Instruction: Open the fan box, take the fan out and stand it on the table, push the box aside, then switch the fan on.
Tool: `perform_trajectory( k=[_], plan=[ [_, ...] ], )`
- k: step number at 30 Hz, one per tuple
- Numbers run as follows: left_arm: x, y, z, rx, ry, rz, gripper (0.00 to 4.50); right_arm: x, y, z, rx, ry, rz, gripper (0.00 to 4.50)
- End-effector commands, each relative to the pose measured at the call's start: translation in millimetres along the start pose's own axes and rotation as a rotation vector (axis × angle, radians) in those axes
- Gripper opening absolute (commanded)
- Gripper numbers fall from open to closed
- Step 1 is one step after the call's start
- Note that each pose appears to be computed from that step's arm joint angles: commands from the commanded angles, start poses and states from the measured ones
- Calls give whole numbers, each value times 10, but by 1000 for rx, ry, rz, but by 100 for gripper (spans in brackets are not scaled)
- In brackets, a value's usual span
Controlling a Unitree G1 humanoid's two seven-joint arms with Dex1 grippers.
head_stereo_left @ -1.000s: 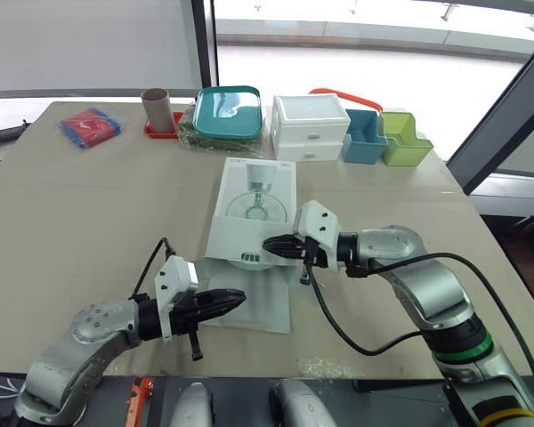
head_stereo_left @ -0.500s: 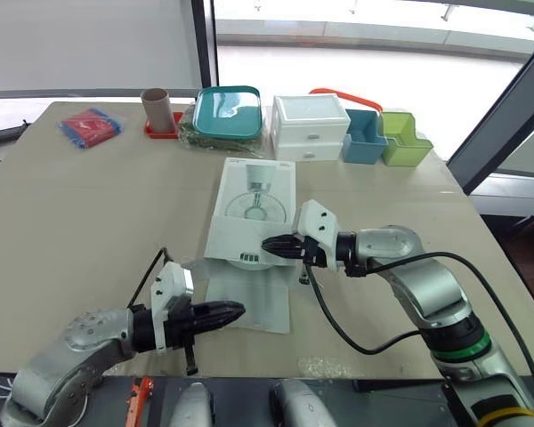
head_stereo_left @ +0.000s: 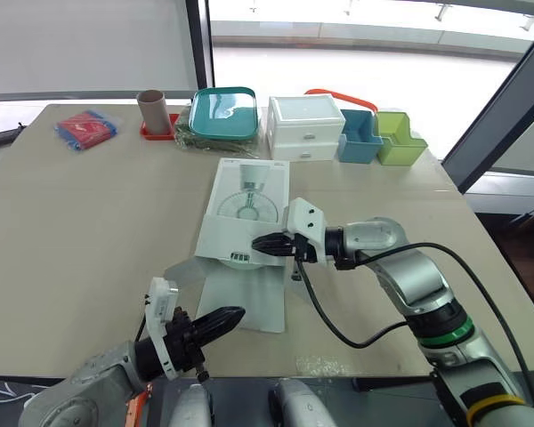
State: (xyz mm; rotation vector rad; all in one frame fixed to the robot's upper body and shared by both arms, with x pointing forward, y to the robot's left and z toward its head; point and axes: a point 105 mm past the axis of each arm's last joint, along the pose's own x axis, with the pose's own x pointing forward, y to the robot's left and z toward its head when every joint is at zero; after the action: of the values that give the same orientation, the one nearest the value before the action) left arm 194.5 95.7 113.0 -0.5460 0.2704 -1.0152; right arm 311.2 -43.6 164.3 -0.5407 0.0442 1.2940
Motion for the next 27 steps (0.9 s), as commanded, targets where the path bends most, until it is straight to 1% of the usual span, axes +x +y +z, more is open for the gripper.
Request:
perform_trajectory(
  k=[1,4,6,7,9,10,11,15,21,27],
  plan=[
    [-85,73,126,-94,-137,81,76,84,49,-15,-16,6,54,0],
    [-146,151,140,-136,-179,142,180,107,29,-8,-21,1,58,0],
    [-166,167,199,-183,-231,144,252,115,25,-4,-21,-2,58,0],
    [-167,184,246,-222,-268,147,262,114,23,-8,-21,-3,57,0],
    [-170,222,288,-270,-298,158,348,114,23,-15,-21,-4,56,0],
    [-180,245,304,-294,-313,160,348,118,23,-17,-18,-6,52,0],
    [-189,259,313,-307,-320,160,408,122,24,-17,-16,-7,50,0],
    [-174,311,316,-362,-316,157,408,106,27,-30,-8,-7,38,0],
    [-65,343,234,-453,-292,143,408,80,-20,-35,-3,0,7,0],
    [28,266,210,-485,-285,111,408,64,-51,-18,1,0,-6,0]
  ],
)
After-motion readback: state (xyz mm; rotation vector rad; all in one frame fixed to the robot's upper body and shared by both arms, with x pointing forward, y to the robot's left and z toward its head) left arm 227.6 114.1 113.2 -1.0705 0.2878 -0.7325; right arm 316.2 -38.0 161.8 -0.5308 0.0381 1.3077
